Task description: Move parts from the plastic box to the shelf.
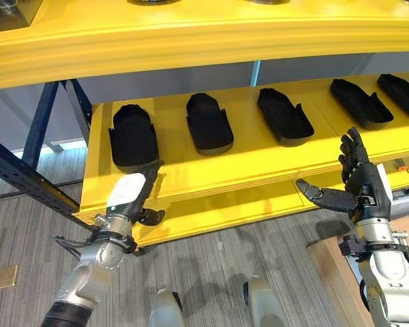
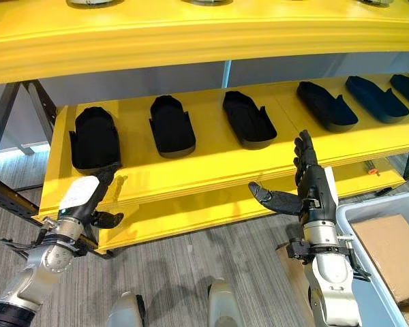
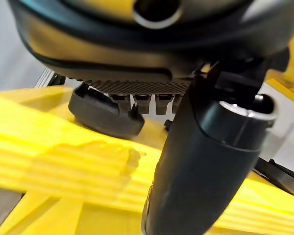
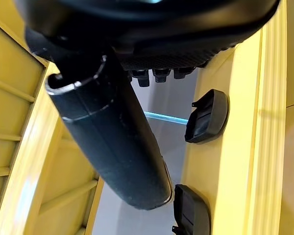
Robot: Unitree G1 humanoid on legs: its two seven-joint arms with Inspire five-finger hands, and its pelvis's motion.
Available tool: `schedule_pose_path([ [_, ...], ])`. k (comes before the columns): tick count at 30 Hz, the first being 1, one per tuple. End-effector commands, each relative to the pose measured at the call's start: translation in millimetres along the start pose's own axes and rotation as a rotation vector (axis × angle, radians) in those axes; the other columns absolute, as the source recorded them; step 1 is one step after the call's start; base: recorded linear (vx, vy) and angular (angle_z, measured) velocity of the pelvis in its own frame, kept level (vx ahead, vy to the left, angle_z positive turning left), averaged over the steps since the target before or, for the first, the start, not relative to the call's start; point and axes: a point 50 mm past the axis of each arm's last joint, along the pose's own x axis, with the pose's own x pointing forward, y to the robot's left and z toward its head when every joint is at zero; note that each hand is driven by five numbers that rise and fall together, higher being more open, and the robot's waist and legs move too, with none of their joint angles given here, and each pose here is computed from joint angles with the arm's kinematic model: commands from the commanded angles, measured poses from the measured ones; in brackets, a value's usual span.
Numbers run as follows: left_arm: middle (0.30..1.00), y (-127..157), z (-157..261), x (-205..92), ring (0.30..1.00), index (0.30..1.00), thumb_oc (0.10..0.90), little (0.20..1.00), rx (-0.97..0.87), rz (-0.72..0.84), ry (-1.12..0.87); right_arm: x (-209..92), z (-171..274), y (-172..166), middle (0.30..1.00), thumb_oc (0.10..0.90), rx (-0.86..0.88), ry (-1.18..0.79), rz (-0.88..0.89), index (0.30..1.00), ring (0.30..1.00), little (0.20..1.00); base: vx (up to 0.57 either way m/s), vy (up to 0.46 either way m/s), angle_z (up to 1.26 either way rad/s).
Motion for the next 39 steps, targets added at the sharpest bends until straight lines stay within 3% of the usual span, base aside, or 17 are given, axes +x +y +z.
schedule_pose_path([
  [1, 1.000, 30, 23, 26, 1.000, 1.000, 0.900, 1.000, 0.019, 0.147, -0.109, 5, 46, -1, 1.000, 0.900, -0.035, -0.259, 0.004, 1.000, 1.000, 1.000, 0.00, 0.000, 0.00],
  [13, 1.000, 19, 13, 33, 1.000, 1.000, 0.900, 1.000, 0.025, 0.121, -0.042, 4, 45, 0, 1.000, 0.900, -0.021, -0.248, 0.014, 1.000, 1.000, 1.000, 0.00, 0.000, 0.00],
  [39, 1.000, 35, -14, 45, 1.000, 1.000, 0.900, 1.000, 0.093, 0.186, 0.094, 2, 43, 1, 1.000, 0.900, -0.007, -0.237, 0.028, 1.000, 1.000, 1.000, 0.00, 0.000, 0.00],
])
